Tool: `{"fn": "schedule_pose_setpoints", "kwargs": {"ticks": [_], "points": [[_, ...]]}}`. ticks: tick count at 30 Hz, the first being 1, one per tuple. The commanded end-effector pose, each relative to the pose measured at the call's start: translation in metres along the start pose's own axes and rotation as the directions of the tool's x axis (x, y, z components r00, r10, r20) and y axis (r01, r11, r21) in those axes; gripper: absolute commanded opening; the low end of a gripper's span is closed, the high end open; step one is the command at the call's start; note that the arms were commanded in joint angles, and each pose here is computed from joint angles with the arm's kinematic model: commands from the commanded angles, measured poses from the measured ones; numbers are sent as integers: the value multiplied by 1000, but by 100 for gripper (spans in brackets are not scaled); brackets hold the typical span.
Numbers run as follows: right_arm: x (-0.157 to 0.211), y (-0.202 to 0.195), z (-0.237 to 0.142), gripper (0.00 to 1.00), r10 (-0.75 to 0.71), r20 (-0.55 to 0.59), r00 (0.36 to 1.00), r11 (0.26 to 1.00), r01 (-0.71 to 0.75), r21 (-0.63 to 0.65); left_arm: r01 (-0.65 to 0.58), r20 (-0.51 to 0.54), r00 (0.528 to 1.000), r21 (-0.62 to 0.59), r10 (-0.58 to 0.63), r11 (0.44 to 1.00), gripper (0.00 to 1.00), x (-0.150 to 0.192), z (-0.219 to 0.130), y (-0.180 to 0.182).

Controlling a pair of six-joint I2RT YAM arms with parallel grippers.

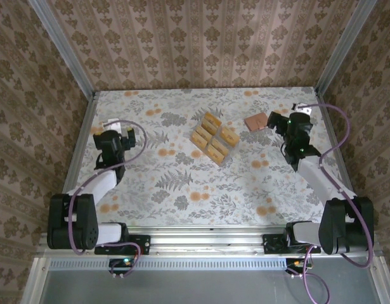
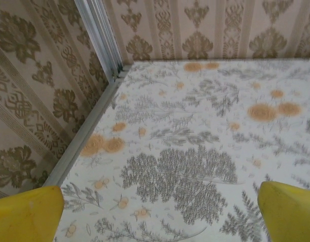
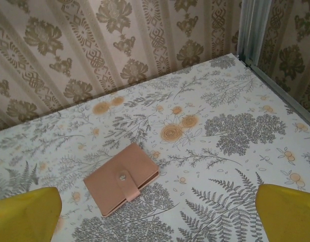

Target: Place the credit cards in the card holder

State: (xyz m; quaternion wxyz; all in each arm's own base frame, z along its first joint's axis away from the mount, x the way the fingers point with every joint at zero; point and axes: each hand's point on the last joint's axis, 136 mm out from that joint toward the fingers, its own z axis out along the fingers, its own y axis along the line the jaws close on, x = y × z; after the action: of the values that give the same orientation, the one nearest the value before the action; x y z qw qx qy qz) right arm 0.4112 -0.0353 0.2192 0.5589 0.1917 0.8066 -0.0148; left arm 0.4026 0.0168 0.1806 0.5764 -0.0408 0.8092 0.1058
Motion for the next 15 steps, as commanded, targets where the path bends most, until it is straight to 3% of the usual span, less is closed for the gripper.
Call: {"fn": "schedule_pose_setpoints", "kwargs": {"ticks": [1,6,15], "points": [[13,-2,-5,100,47,-121,992,999,-45,20,81,-127,989,-10,-82,997,100,-2,-9,0],[14,18,1,99,47,-187,981,997,-59,-57,158,-209,968,87,-137,984,100,-12,-14,-31],[55,31,47,84,153,-446,882,987,-157,28,145,-284,956,238,-73,960,100,-12,-12,-93]]}}
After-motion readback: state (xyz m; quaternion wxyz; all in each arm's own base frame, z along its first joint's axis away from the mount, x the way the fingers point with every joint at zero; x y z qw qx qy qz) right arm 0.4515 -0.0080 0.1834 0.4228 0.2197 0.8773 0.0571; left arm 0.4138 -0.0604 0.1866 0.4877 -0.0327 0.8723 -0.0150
